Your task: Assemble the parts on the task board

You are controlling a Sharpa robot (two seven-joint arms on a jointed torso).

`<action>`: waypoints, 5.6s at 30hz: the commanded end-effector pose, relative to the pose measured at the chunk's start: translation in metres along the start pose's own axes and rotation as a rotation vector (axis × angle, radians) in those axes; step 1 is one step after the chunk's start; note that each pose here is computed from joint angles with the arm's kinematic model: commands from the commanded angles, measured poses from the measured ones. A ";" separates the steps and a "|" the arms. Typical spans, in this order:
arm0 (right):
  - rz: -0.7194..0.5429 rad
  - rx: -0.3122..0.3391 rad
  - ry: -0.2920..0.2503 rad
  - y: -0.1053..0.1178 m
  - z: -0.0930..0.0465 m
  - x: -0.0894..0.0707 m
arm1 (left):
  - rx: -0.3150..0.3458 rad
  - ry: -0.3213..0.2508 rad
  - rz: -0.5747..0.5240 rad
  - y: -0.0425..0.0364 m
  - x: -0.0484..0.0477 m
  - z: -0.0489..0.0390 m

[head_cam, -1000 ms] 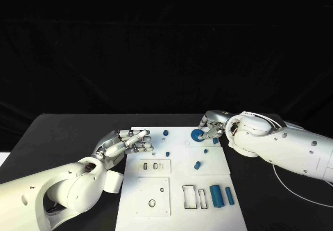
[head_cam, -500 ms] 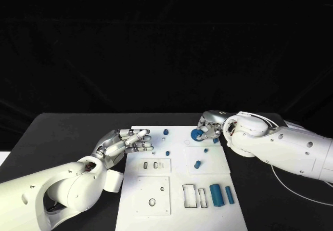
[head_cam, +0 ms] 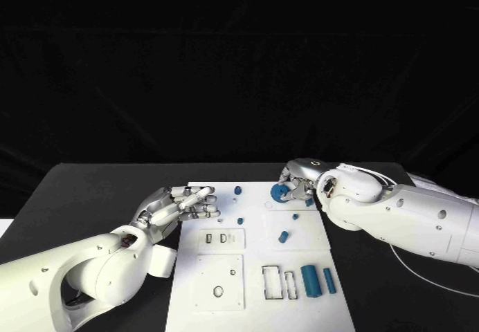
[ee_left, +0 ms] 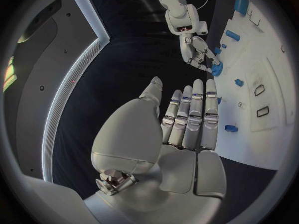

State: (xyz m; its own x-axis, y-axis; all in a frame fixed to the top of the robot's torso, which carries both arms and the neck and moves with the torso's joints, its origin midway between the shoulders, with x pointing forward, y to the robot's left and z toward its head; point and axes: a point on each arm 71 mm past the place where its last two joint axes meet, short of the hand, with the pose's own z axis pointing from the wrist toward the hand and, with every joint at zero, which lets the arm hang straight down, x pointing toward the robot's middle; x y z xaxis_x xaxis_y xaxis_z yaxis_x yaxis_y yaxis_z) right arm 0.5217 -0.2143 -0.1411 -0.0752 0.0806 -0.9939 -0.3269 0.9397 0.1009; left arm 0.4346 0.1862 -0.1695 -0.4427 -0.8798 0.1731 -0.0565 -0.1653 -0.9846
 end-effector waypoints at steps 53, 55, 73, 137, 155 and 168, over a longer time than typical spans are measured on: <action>-0.039 -0.148 -0.031 0.111 0.026 0.022 | 0.001 0.032 -0.015 -0.0001 0.0071 0.0018; -0.043 -0.146 -0.026 0.111 0.026 0.023 | 0.000 0.033 -0.015 -0.0001 0.0075 0.0018; -0.006 -0.138 -0.018 0.106 0.023 0.023 | -0.005 0.029 -0.014 0.0002 0.0064 0.0016; 0.381 -0.072 -0.041 -0.101 -0.049 0.015 | -0.005 0.002 -0.005 0.0069 -0.0065 0.0084; 0.393 -0.069 0.001 -0.097 -0.038 0.040 | -0.012 0.005 -0.007 0.0090 -0.0058 0.0098; 0.400 -0.080 0.026 -0.093 -0.033 0.045 | -0.014 0.004 -0.007 0.0094 -0.0055 0.0101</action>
State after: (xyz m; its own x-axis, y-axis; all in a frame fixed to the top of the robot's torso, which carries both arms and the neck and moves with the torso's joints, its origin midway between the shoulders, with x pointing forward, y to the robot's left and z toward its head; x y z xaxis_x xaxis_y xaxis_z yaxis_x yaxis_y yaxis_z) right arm 0.5179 -0.3108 -0.1917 -0.2091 0.4316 -0.8775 -0.3281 0.8143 0.4788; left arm 0.4463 0.1874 -0.1806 -0.4283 -0.8874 0.1705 -0.0756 -0.1528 -0.9854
